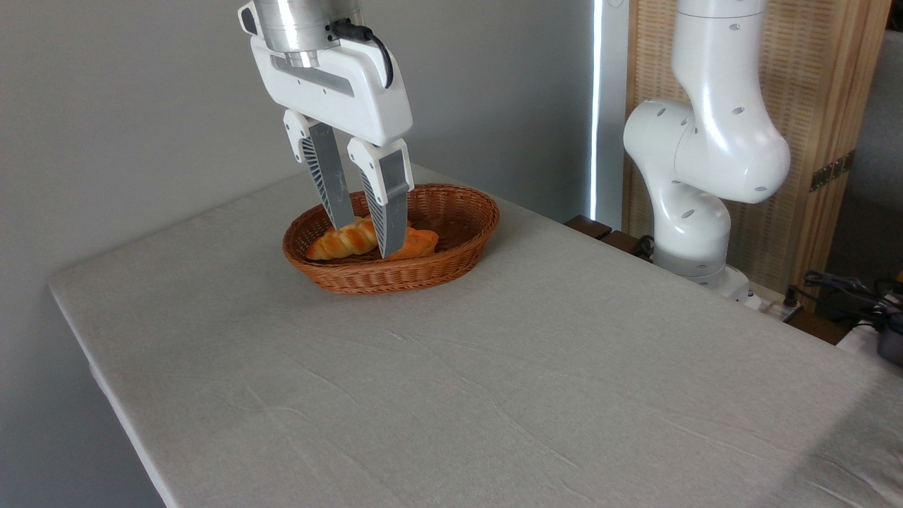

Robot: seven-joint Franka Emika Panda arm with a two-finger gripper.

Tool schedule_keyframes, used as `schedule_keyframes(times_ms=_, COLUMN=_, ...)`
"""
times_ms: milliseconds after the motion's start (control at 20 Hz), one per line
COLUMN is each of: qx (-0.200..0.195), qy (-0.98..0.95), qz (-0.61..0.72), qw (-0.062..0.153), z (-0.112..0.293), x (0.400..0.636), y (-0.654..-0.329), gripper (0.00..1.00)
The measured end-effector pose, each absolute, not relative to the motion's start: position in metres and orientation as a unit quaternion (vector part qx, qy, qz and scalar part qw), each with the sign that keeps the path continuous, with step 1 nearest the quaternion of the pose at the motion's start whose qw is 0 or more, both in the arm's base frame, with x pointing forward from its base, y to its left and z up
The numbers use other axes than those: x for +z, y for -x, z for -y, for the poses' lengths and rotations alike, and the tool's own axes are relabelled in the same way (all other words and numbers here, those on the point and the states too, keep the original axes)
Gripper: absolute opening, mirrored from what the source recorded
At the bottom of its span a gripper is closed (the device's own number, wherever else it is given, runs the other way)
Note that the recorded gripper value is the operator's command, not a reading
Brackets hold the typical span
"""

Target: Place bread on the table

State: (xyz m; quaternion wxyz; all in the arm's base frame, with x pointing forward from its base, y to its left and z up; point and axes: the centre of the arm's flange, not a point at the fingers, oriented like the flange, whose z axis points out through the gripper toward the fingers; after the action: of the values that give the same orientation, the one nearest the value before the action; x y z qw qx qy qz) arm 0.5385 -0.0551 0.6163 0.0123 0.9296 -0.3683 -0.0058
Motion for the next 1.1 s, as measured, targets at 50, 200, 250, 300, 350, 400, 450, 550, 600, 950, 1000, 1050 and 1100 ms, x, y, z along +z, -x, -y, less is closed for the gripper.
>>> schedule_keyframes(times_ms=50, qx=-0.006, qy=-0.93, qz=0.368, qw=0.012, z=0.055, x=0.616, y=-0.539, gripper=1.0)
schedule_keyframes(times_ms=200, qx=-0.006, qy=-0.929, qz=0.369, qw=0.012, z=0.056, x=0.616, y=-0.538, gripper=1.0)
schedule_keyframes(times_ms=250, qx=-0.006, qy=-0.929, qz=0.369, qw=0.012, z=0.056, x=0.616, y=-0.538, gripper=1.0)
schedule_keyframes(times_ms=300, qx=-0.006, qy=-0.929, qz=0.369, qw=0.012, z=0.056, x=0.616, y=-0.538, gripper=1.0)
schedule_keyframes(times_ms=350, qx=-0.006, qy=-0.929, qz=0.37, qw=0.012, z=0.056, x=0.616, y=-0.538, gripper=1.0)
schedule_keyframes(times_ms=400, qx=-0.006, qy=-0.929, qz=0.37, qw=0.012, z=0.056, x=0.616, y=-0.538, gripper=1.0)
schedule_keyframes(times_ms=450, qx=-0.006, qy=-0.929, qz=0.37, qw=0.012, z=0.057, x=0.616, y=-0.538, gripper=1.0)
schedule_keyframes(times_ms=550, qx=-0.006, qy=-0.929, qz=0.37, qw=0.012, z=0.057, x=0.616, y=-0.538, gripper=1.0)
schedule_keyframes(times_ms=600, qx=-0.006, qy=-0.929, qz=0.37, qw=0.012, z=0.057, x=0.616, y=-0.538, gripper=1.0)
schedule_keyframes(times_ms=950, qx=-0.008, qy=-0.927, qz=0.374, qw=0.033, z=0.088, x=0.611, y=-0.531, gripper=1.0)
schedule_keyframes(times_ms=1000, qx=-0.009, qy=-0.925, qz=0.379, qw=0.036, z=0.096, x=0.61, y=-0.529, gripper=1.0)
schedule_keyframes(times_ms=1050, qx=-0.009, qy=-0.922, qz=0.386, qw=0.037, z=0.107, x=0.609, y=-0.527, gripper=1.0)
schedule_keyframes(times_ms=1100, qx=-0.009, qy=-0.918, qz=0.394, qw=0.038, z=0.118, x=0.607, y=-0.525, gripper=1.0)
